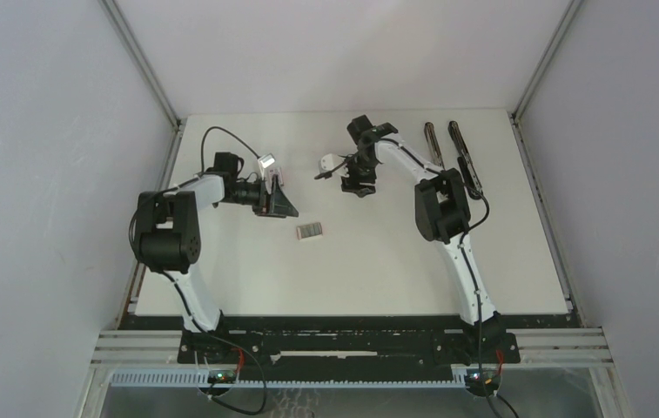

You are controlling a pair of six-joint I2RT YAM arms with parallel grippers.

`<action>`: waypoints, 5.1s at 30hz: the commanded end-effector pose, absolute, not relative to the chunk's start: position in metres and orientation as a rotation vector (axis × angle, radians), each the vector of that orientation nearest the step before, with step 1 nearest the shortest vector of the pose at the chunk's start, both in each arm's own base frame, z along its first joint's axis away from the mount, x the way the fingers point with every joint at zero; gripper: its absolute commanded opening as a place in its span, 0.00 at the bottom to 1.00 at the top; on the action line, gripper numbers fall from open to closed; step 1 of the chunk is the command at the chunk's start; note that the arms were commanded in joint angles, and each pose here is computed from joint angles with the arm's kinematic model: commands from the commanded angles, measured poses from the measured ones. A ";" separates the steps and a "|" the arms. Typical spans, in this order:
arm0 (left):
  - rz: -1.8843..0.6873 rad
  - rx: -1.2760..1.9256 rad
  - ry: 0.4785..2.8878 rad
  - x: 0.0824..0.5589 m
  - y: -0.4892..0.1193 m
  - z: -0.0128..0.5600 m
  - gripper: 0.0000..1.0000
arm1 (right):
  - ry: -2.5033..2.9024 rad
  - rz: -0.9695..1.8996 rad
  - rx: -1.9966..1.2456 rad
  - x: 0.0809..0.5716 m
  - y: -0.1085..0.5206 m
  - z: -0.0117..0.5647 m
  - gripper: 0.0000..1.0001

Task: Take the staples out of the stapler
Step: Adjust the staple box at the center of the board, then pick up the staple from the center of the board.

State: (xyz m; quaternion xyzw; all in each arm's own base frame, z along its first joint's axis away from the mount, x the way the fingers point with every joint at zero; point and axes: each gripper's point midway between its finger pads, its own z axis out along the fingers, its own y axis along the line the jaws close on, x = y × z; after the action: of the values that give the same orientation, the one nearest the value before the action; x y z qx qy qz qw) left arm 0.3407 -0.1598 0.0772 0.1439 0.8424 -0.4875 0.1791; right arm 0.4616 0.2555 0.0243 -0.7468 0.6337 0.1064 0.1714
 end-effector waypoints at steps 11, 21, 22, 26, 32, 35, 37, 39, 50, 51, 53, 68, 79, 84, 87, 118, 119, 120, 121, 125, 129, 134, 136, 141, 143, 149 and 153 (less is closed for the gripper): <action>-1.414 0.439 2.341 0.333 -0.162 0.083 1.00 | 1.748 0.328 -2.247 0.451 0.259 0.014 0.68; -1.399 0.447 2.339 0.332 -0.159 0.087 1.00 | 1.810 0.437 -2.389 0.409 0.254 -0.002 0.70; -1.398 0.450 2.335 0.332 -0.159 0.088 1.00 | 1.814 0.445 -2.386 0.407 0.254 -0.002 0.70; -1.394 0.447 2.337 0.331 -0.158 0.088 1.00 | 1.824 0.470 -2.345 0.405 0.262 0.003 0.70; -1.386 0.429 2.346 0.332 -0.158 0.086 1.00 | 1.965 0.425 -2.095 0.418 0.282 0.015 0.72; -1.373 0.407 2.347 0.335 -0.158 0.084 1.00 | 2.075 0.464 -1.968 0.414 0.289 0.017 0.70; -1.369 0.396 2.345 0.337 -0.158 0.083 1.00 | 2.141 0.491 -1.910 0.409 0.291 0.017 0.65; -1.363 0.384 2.342 0.339 -0.159 0.083 1.00 | 2.190 0.524 -1.860 0.405 0.292 0.018 0.61; -1.321 0.432 2.318 0.348 -0.176 0.086 1.00 | 2.412 0.533 -1.610 0.403 0.265 0.015 0.46; -1.308 0.435 2.322 0.350 -0.176 0.085 1.00 | 2.423 0.529 -1.588 0.403 0.262 0.014 0.46; -1.306 0.438 2.334 0.349 -0.180 0.082 1.00 | 2.443 0.514 -1.544 0.404 0.257 0.014 0.46; -1.421 0.604 2.432 0.294 -0.199 0.063 1.00 | 2.487 0.457 -1.421 0.401 0.250 0.011 0.42; -1.459 0.691 2.400 0.279 -0.206 0.072 1.00 | 2.474 0.449 -1.427 0.405 0.257 0.014 0.42; -1.445 0.713 2.313 0.293 -0.208 0.100 1.00 | 2.472 0.473 -1.417 0.404 0.259 0.017 0.42; -1.426 0.665 2.282 0.307 -0.204 0.114 1.00 | 2.461 0.476 -1.434 0.404 0.260 0.018 0.42; -1.338 0.532 2.515 0.300 -0.193 0.049 1.00 | 2.451 0.495 -1.454 0.411 0.272 0.025 0.41; -1.340 0.541 2.519 0.298 -0.193 0.048 1.00 | 2.448 0.492 -1.459 0.411 0.272 0.025 0.41; -1.343 0.551 2.521 0.296 -0.194 0.047 1.00 | 2.447 0.492 -1.462 0.411 0.272 0.026 0.41; -1.344 0.562 2.523 0.294 -0.195 0.047 1.00 | 2.445 0.494 -1.468 0.410 0.273 0.026 0.41; -1.366 0.597 2.522 0.288 -0.198 0.048 1.00 | 2.434 0.500 -1.497 0.407 0.275 0.026 0.40; -1.404 0.623 2.499 0.284 -0.203 0.054 1.00 | 2.422 0.468 -1.508 0.408 0.277 0.026 0.38; -1.380 0.635 2.473 0.290 -0.201 0.062 1.00 | 2.419 0.385 -1.490 0.419 0.275 0.021 0.33; -1.378 0.625 2.461 0.292 -0.198 0.066 1.00 | 2.422 0.379 -1.486 0.420 0.275 0.020 0.31; -1.354 0.581 2.440 0.300 -0.185 0.071 1.00 | 2.439 0.354 -1.448 0.423 0.273 0.017 0.27; -1.349 0.567 2.433 0.302 -0.179 0.074 1.00 | 2.440 0.346 -1.435 0.424 0.274 0.017 0.26; -1.318 0.558 2.413 0.305 -0.167 0.080 1.00 | 2.436 0.331 -1.424 0.424 0.279 0.018 0.26; -1.318 0.547 2.397 0.307 -0.161 0.083 1.00 | 2.426 0.322 -1.427 0.424 0.284 0.018 0.31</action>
State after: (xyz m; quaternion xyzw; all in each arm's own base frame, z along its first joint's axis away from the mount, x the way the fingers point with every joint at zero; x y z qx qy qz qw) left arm 0.3069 -0.1635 0.0643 0.1735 0.8616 -0.4537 0.1476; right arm 0.4179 0.2723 0.0185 -0.5001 0.8467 0.1193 0.1371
